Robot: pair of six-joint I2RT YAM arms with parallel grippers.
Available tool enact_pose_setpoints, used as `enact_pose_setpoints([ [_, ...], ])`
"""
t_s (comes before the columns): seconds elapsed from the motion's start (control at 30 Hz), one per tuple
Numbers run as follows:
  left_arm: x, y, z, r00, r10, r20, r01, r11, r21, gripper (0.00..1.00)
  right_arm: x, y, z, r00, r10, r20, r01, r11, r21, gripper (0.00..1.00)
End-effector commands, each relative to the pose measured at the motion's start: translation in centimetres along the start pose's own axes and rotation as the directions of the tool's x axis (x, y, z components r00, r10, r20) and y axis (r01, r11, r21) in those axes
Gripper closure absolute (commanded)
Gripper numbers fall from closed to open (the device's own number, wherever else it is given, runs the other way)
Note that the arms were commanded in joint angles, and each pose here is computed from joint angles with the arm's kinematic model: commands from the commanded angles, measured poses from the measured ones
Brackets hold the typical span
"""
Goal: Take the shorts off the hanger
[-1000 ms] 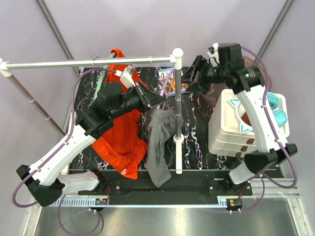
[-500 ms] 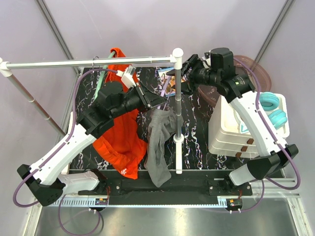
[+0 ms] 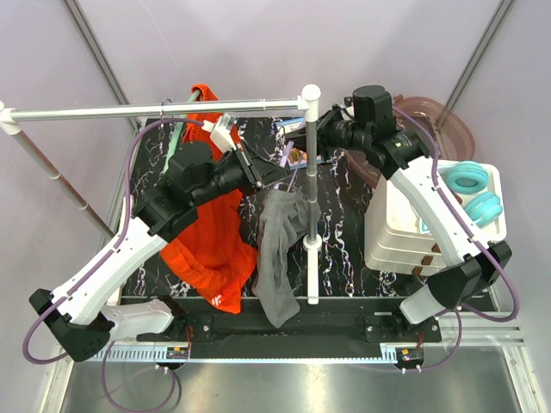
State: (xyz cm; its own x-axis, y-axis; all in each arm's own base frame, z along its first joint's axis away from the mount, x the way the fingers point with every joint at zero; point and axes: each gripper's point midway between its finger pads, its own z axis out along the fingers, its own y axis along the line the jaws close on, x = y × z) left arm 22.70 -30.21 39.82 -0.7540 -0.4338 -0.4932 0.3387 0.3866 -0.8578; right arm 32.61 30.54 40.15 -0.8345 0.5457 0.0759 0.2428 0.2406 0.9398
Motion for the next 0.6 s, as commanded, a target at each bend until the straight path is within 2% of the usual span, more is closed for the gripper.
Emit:
enact_pose_setpoints([
  [0.0, -0.2, -0.6, -1.6, 0.997, 0.069, 0.022, -0.069, 0.997, 0.026, 0.87, -2.9, 2.9, -0.8, 0.997, 0.032, 0.072, -0.025, 0.995, -0.094, 1.00],
  [0.17, 0.9, 1.5, -1.9, 0.999, 0.039, 0.012, -0.039, 0.999, -0.026, 0.83, -7.1, 4.8, -1.2, 0.989, 0.071, 0.128, -0.054, 0.989, -0.136, 1.00],
  [0.27, 1.3, 2.3, -2.0, 0.999, 0.038, 0.002, -0.038, 0.998, -0.048, 0.74, -9.0, 5.9, -0.9, 0.986, 0.073, 0.147, -0.050, 0.987, -0.154, 1.00],
  [0.43, 0.0, 1.5, -2.9, 0.994, 0.104, 0.040, -0.101, 0.992, -0.071, 0.48, -11.0, 6.8, -0.8, 0.984, 0.040, 0.175, -0.012, 0.987, -0.158, 1.00],
  [0.57, -1.1, 1.0, -3.8, 0.980, 0.188, 0.060, -0.182, 0.978, -0.100, 0.36, -12.1, 6.0, 0.0, 0.981, 0.031, 0.190, -0.007, 0.992, -0.125, 1.00],
])
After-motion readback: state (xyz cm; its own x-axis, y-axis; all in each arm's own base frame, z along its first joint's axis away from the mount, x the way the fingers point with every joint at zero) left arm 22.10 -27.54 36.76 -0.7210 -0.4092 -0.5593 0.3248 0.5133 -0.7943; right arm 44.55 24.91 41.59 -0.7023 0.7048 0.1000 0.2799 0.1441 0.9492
